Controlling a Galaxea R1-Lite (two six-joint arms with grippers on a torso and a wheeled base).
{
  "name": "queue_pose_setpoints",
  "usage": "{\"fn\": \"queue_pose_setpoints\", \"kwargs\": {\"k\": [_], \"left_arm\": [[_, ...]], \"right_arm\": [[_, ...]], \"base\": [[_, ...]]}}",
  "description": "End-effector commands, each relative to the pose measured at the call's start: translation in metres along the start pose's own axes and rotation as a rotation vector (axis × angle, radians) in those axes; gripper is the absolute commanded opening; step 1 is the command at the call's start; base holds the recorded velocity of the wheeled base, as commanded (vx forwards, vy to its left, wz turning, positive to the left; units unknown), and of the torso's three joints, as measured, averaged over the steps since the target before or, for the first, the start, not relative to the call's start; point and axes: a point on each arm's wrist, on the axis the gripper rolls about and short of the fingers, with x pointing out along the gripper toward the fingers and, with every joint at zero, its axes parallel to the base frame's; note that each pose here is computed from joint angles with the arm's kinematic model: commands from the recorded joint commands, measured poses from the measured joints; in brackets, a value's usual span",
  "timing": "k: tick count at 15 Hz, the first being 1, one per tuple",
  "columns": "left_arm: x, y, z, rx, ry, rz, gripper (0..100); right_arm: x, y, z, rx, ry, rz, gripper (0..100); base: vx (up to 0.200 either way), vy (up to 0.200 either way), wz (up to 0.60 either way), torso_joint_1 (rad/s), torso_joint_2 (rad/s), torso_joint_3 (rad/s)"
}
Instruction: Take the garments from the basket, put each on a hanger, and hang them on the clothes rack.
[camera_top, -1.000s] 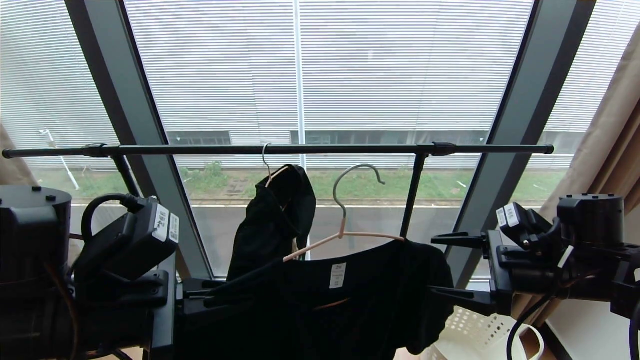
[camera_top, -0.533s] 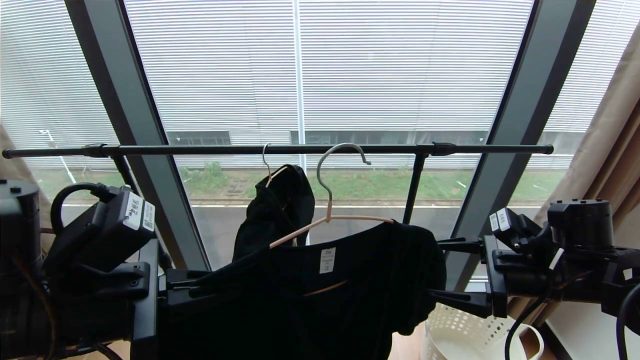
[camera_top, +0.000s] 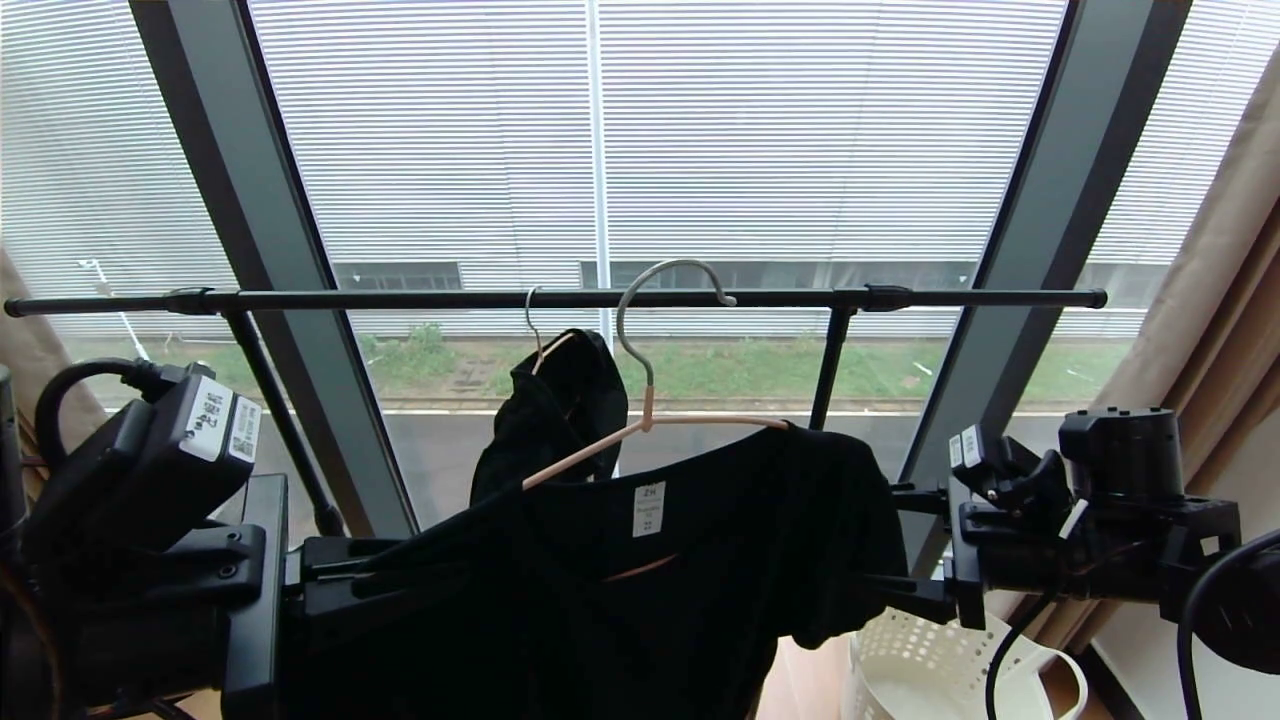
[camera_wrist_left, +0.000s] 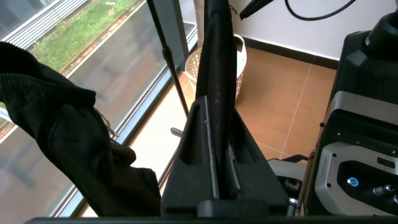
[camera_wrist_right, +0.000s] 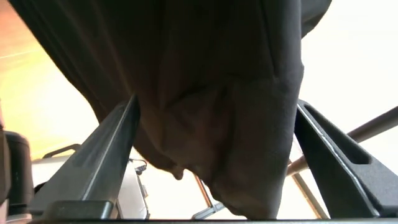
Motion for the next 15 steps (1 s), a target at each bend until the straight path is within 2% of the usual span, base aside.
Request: {"fn": "queue_pose_setpoints", "kwargs": {"k": [1,5,15], "left_arm": [[-0.001,0.0,0.0,0.003,-0.003,0.001,0],[-0.001,0.0,0.0,-0.003,-0.001,0.003,0],[-0.011,-0.001,-0.004,-0.008,-0.005,0.043,0]], "right_arm": [[0.003,-0.002,-0.004,0.014,0.011,0.003,0],[0.001,-0.006,0.001,0.03,0.011,-0.04,0],[-0.014,-0.037,-0.003,0.048,0.001,-0.16,0]], "base": [[0.0,0.0,0.0,0.0,0.0,0.0],[0.0,0.0,0.0,0.0,0.0,0.0],[0.0,0.0,0.0,0.0,0.0,0.0]]}}
